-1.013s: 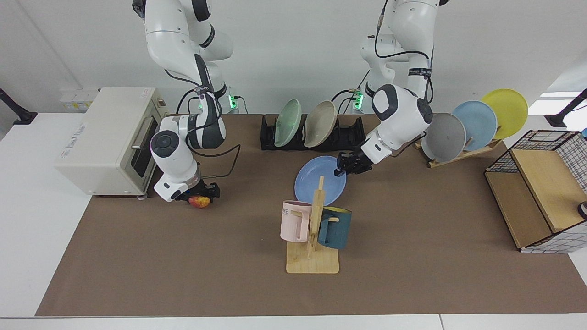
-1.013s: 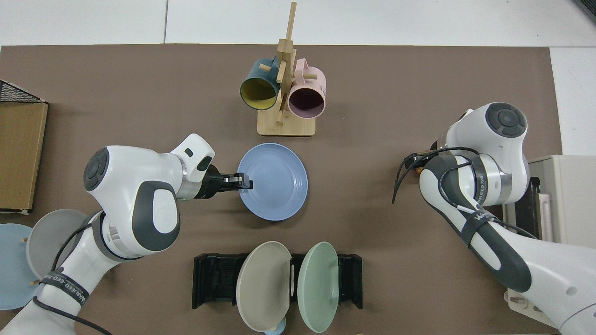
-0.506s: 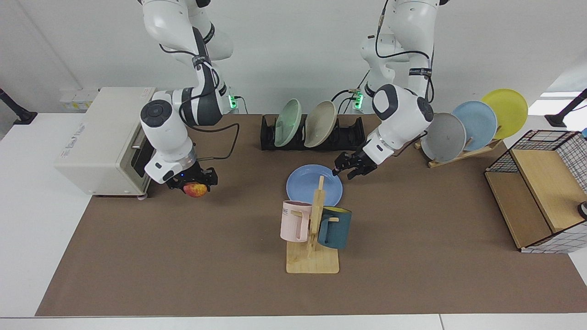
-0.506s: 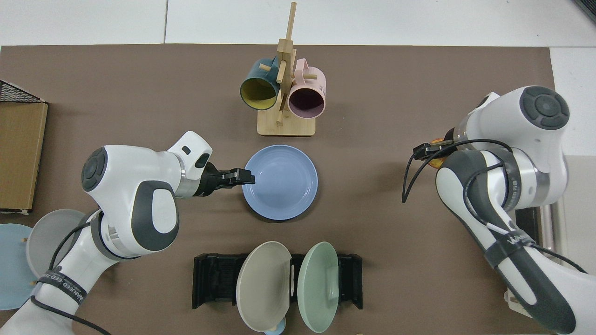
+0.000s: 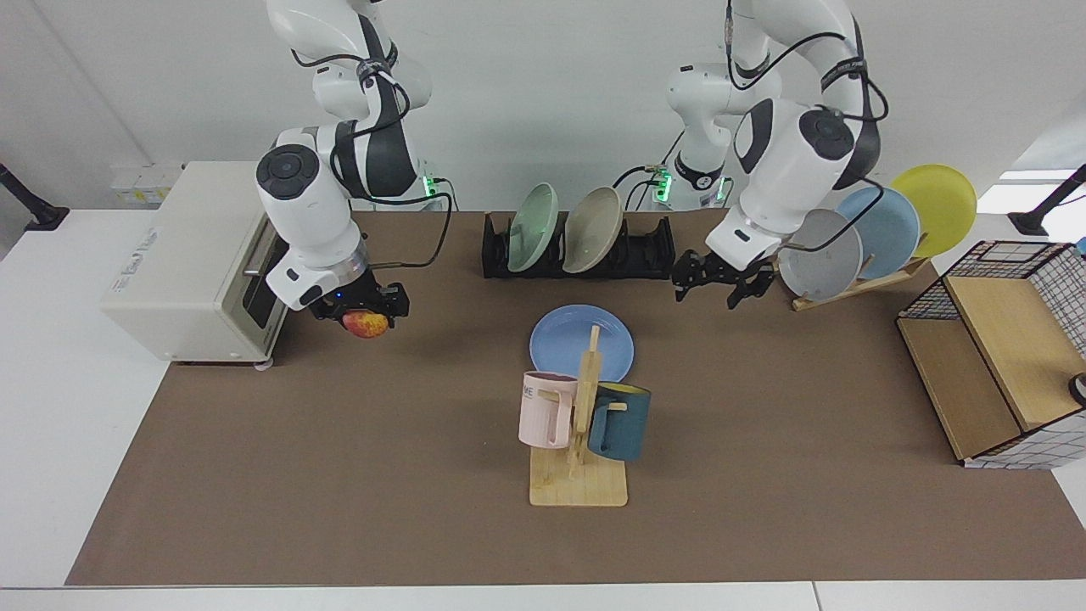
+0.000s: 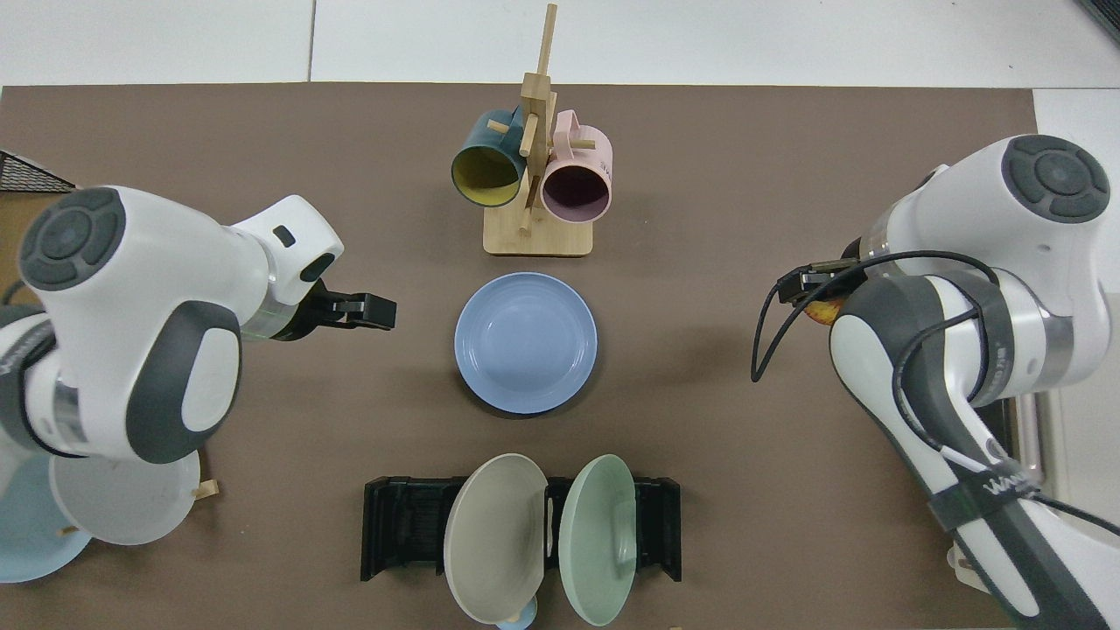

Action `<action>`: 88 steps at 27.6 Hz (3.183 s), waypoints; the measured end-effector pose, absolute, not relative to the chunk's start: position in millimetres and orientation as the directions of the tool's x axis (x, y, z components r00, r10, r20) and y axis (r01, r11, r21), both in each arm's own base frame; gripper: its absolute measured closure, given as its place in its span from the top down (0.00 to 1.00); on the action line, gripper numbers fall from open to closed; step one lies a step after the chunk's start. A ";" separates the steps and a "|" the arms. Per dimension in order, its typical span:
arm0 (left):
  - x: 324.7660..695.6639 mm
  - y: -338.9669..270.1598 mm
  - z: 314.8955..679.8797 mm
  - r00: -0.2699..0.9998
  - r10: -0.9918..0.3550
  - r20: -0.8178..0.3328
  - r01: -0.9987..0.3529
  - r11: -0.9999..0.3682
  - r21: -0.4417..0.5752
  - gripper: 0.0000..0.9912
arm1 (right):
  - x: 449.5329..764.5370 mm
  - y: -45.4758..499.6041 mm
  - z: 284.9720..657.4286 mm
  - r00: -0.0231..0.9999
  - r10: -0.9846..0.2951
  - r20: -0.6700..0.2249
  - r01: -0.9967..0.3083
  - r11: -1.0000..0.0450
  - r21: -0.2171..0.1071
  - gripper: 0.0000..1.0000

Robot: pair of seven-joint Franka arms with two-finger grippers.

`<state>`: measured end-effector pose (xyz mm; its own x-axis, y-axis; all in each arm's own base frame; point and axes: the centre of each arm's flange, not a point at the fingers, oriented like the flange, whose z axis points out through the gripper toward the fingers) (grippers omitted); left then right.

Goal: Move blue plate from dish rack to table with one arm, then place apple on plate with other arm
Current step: 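Set the blue plate down, open the left gripper and withdraw, then carry the apple with the right gripper toward the blue plate, then lower the apple onto the blue plate and open the right gripper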

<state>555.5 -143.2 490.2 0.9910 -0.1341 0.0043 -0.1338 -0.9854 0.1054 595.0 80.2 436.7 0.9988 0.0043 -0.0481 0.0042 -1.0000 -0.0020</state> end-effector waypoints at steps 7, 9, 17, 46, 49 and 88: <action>547.0 -132.6 545.8 0.987 -0.155 -0.027 -0.155 -0.988 0.029 1.00 | 587.3 124.7 436.6 0.998 -0.041 -0.049 -0.041 -0.999 0.000 0.76; 545.8 -129.2 557.0 0.988 -0.152 -0.031 -0.151 -0.988 0.024 1.00 | 583.5 141.2 436.6 0.997 -0.057 -0.049 -0.057 -0.998 0.002 0.76; 547.2 -110.0 590.4 0.988 -0.150 -0.026 -0.149 -0.989 0.018 1.00 | 566.2 208.6 439.0 0.993 -0.113 -0.033 -0.114 -0.993 -0.019 0.76; 544.6 -102.3 609.8 0.985 -0.171 -0.015 -0.171 -0.985 -0.018 1.00 | 531.5 396.5 359.7 0.987 -0.158 -0.013 -0.159 -0.985 -0.063 0.76; 543.9 -101.9 611.1 0.985 -0.170 -0.013 -0.171 -0.985 -0.018 1.00 | 530.8 405.3 345.6 0.989 -0.149 -0.007 -0.149 -0.987 -0.067 0.76; 538.8 -85.4 619.5 0.990 -0.140 -0.018 -0.140 -0.990 -0.020 1.00 | 535.2 440.5 366.3 0.998 0.036 0.054 0.036 -0.999 -0.001 1.00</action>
